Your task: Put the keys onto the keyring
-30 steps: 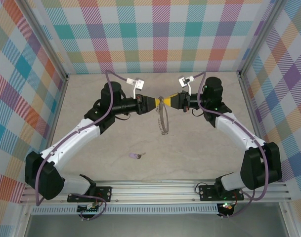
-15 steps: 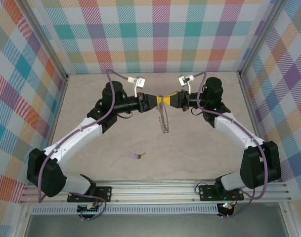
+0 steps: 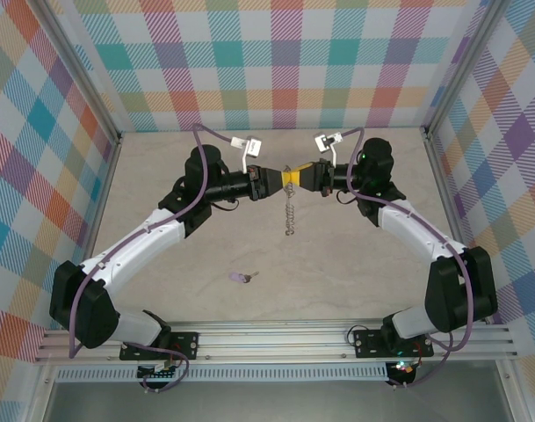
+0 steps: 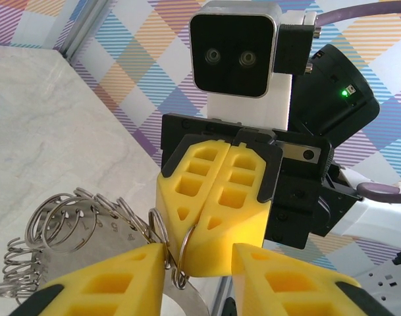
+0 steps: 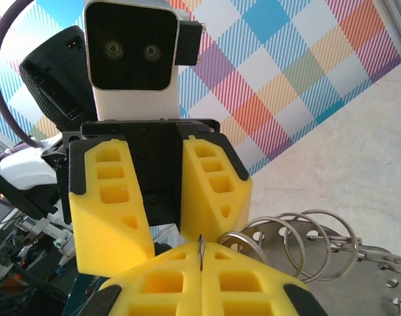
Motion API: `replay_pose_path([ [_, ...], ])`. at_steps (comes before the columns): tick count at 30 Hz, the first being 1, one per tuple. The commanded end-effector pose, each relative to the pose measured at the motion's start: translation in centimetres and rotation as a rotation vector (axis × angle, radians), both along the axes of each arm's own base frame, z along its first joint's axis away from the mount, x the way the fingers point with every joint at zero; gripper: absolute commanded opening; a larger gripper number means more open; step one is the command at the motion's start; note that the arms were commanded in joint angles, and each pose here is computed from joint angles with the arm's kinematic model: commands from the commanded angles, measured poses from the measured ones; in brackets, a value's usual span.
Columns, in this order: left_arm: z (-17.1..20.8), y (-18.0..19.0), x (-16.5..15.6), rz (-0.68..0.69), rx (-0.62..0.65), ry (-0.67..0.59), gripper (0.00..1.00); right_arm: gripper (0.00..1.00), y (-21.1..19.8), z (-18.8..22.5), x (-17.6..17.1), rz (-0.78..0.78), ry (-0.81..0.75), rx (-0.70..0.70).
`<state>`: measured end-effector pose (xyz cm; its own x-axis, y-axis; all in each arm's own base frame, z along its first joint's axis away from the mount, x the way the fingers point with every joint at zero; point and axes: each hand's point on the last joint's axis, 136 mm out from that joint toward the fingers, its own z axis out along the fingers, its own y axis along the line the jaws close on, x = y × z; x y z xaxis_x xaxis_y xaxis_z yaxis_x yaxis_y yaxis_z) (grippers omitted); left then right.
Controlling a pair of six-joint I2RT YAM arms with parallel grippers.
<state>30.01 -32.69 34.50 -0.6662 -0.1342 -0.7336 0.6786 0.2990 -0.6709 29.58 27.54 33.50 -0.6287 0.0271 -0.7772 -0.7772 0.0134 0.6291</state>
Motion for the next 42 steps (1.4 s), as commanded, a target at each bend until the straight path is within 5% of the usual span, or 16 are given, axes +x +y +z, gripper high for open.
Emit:
replay_pose_path([
  [1, 0.2, -0.8, -0.8, -0.043, -0.020, -0.022, 0.28, 0.00, 0.4, 0.6, -0.2, 0.011, -0.041, 0.019],
  [7, -0.1, -0.9, -1.0, -0.047, -0.016, -0.024, 0.17, 0.00, 0.4, 0.5, 0.0, 0.005, -0.037, 0.017],
  [11, -0.5, -0.9, -0.6, -0.029, 0.001, -0.013, 0.00, 0.00, 0.4, 0.6, 0.0, 0.005, -0.033, 0.020],
  [13, -0.6, -0.8, -0.4, -0.016, 0.010, -0.015, 0.00, 0.00, 0.5, 0.7, 0.0, 0.005, -0.029, 0.020],
  [16, -0.8, -0.7, -0.1, -0.001, 0.027, -0.030, 0.00, 0.25, 0.1, 1.2, 0.2, -0.022, -0.017, 0.013],
  [20, -0.2, -0.2, -0.3, 0.007, 0.050, -0.085, 0.00, 0.32, -2.2, 2.2, 0.4, -0.134, -0.010, 0.007],
  [29, 1.5, 0.3, -1.3, -0.011, 0.073, -0.232, 0.00, 0.35, -6.3, 2.0, -0.2, -0.346, 0.023, -0.010],
  [42, 2.5, 0.4, -1.2, -0.003, 0.078, -0.446, 0.00, 0.29, -5.3, -0.2, 1.3, -0.273, 0.015, 0.102],
])
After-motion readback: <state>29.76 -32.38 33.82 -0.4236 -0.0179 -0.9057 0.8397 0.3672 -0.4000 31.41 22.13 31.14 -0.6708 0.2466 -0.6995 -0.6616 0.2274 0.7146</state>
